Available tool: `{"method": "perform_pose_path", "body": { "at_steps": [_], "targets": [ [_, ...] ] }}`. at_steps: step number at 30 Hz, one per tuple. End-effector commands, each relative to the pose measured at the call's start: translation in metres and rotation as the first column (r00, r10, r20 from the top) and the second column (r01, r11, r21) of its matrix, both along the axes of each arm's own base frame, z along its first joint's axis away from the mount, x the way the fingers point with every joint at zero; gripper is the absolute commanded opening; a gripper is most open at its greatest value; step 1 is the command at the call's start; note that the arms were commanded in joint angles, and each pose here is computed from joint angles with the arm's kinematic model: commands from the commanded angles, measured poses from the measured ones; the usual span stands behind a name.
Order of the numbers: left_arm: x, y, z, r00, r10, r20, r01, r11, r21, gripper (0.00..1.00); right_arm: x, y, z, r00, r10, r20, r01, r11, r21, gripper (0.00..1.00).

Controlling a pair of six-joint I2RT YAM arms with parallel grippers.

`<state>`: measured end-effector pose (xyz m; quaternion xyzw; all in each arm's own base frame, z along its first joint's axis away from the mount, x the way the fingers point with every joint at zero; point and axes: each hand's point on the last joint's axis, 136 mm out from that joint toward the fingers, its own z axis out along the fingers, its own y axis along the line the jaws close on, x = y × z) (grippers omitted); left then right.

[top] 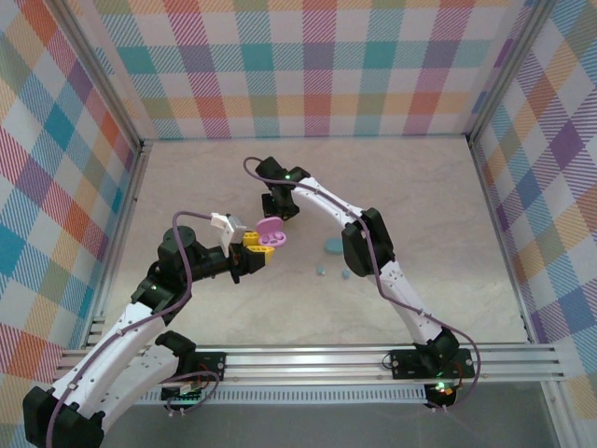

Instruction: Insert wireless bluetooth earbuds into charging case

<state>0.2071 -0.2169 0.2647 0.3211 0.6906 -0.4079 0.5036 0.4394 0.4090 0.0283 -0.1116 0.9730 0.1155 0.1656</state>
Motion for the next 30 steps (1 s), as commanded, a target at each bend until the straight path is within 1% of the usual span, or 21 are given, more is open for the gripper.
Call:
{"method": "perform_pose_path", "body": {
  "at_steps": [1,8,14,18,22,24,30],
  "targets": [
    [-0.002,0.003,0.001,1.0,-0.008,0.025,0.008,1.0,0.004,0.0,-0.021,-0.001,0.005,0.998,0.037,-0.049,-0.038,0.999,-0.017,0.38],
    [-0.003,0.003,0.003,1.0,-0.011,0.026,0.011,1.0,0.002,0.0,-0.032,-0.006,-0.002,0.996,0.052,-0.075,-0.055,0.997,-0.045,0.38],
    [-0.005,0.004,0.004,0.999,-0.011,0.03,0.011,1.0,0.004,0.0,-0.038,-0.007,-0.001,0.995,0.067,-0.08,-0.072,0.995,-0.063,0.36],
    [-0.006,0.004,0.004,1.0,-0.013,0.028,0.013,1.0,0.004,0.0,-0.043,-0.007,0.0,0.993,0.072,-0.088,-0.078,0.994,-0.071,0.29],
    [-0.007,0.005,0.007,0.999,-0.01,0.037,0.01,1.0,0.004,0.0,-0.047,-0.008,0.001,0.992,0.08,-0.095,-0.087,0.993,-0.075,0.15],
    [-0.007,0.005,0.009,0.999,-0.01,0.042,0.01,1.0,0.002,0.0,-0.048,-0.011,0.004,0.993,0.08,-0.091,-0.088,0.993,-0.083,0.11],
    [-0.007,0.004,0.007,0.999,-0.013,0.037,0.013,1.0,0.004,0.0,-0.046,-0.018,0.027,0.996,0.081,-0.046,-0.084,0.993,-0.083,0.09]
  ]
}}
